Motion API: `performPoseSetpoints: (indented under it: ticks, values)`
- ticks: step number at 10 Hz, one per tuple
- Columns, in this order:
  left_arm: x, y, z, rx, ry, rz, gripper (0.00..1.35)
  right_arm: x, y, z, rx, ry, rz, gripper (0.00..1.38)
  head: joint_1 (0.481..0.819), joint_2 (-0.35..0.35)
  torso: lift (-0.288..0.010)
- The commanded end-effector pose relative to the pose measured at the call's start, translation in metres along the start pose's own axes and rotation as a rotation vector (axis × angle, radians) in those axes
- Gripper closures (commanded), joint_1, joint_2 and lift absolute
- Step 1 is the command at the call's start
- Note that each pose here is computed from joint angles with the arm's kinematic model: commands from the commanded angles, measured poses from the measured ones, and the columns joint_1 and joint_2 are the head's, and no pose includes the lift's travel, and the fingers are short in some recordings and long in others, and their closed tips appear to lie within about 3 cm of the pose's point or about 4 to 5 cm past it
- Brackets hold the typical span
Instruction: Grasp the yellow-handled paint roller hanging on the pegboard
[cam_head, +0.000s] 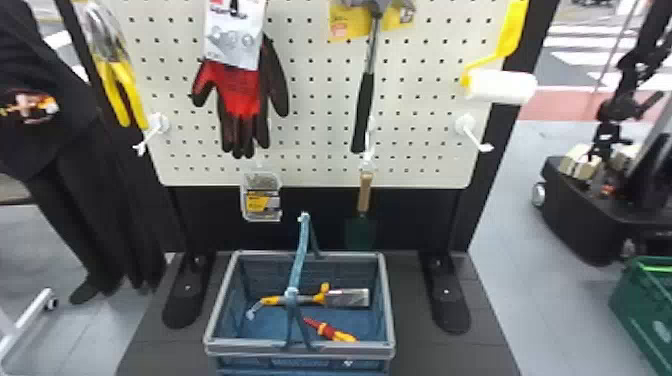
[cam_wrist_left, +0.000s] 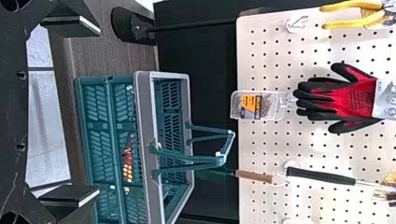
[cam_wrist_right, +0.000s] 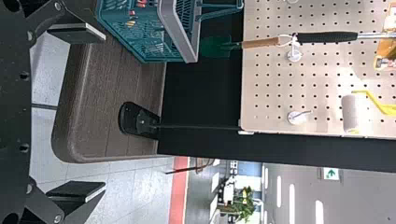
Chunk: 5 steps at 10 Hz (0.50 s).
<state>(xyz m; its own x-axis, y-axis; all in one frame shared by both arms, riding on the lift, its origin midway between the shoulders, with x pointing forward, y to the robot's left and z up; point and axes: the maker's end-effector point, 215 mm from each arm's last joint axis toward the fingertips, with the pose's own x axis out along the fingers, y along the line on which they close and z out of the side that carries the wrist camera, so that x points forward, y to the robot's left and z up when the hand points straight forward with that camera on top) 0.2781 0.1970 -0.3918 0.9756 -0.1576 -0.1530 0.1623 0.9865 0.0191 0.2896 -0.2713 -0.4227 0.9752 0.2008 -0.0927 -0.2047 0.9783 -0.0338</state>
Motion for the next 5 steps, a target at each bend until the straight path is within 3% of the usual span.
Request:
performPoseSetpoints:
  ticks: [1, 5]
  values:
    - [0.0, 0.0, 0.0, -0.001, 0.0, 0.0, 0.12, 0.006, -0.001, 0.015, 0.009, -0.014, 0.0, 0.18, 0.549, 0.0, -0.1]
    - [0.001, 0.0, -0.002, -0.001, 0.009, -0.005, 0.12, 0.059, -0.009, 0.116, -0.09, -0.106, 0.093, 0.17, 0.549, 0.0, -0.1]
